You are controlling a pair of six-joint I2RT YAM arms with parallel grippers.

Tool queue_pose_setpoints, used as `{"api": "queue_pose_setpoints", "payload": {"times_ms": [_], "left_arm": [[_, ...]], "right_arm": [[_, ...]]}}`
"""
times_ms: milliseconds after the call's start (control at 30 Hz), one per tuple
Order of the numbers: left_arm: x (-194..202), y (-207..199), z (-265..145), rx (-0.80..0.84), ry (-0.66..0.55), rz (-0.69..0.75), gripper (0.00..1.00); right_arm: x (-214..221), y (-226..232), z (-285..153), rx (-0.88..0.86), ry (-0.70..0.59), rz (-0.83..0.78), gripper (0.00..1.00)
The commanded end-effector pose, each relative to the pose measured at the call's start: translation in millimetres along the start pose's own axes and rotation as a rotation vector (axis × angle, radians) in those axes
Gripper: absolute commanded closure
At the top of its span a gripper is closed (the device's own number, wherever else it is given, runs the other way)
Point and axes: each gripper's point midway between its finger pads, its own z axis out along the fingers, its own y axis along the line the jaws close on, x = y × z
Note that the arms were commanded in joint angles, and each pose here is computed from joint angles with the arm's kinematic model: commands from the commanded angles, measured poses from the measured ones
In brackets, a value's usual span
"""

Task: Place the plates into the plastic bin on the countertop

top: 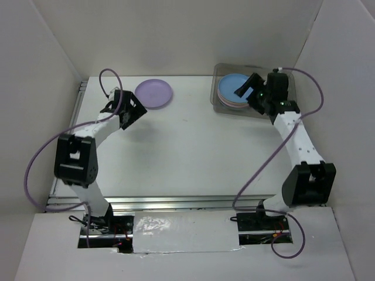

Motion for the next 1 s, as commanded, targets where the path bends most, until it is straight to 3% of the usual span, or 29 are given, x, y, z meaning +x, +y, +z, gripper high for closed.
{"api": "queue_pose_setpoints", "payload": {"times_ms": [0, 100, 267, 433, 500, 700, 800, 833, 867, 900, 967], "left_arm": [[-33, -32, 56, 0.11, -0.047, -0.121, 0.01], [-56, -61, 90, 0.207, -0.06, -0.163, 0.02], [-64, -64, 129, 0.154, -0.099, -0.158, 0.05], [-53, -53, 156, 0.026, -0.064, -0.135, 0.15], [-46, -49, 165, -0.023, -0.047, -0.115, 0.26], [-27, -27, 174, -0.119, -0.018, -0.104, 0.41], [-23, -21, 177, -0.13, 0.005, -0.108, 0.57], [-21, -17, 178, -0.144, 0.021, -0.112, 0.81], [-26, -21, 175, -0.139, 0.018, -0.117, 0.94], [-27, -21, 172, -0.146, 0.019, -0.117, 1.0], [-34, -28, 145, -0.152, 0.008, -0.095, 1.0]], "right_arm": [[36, 50, -46, -0.278, 0.036, -0.073, 0.0], [91, 56, -73, -0.39, 0.123, -0.109, 0.0], [121, 74, -107, -0.503, 0.175, -0.174, 0.0], [123, 70, -124, -0.527, 0.175, -0.198, 0.0], [116, 68, -133, -0.538, 0.145, -0.196, 0.0], [104, 64, -152, -0.546, 0.088, -0.191, 0.0], [99, 64, -159, -0.56, 0.071, -0.191, 0.0], [97, 63, -160, -0.556, 0.067, -0.189, 0.0], [98, 62, -159, -0.55, 0.068, -0.187, 0.0], [97, 61, -159, -0.548, 0.062, -0.186, 0.0], [98, 57, -151, -0.532, 0.068, -0.177, 0.0]]}}
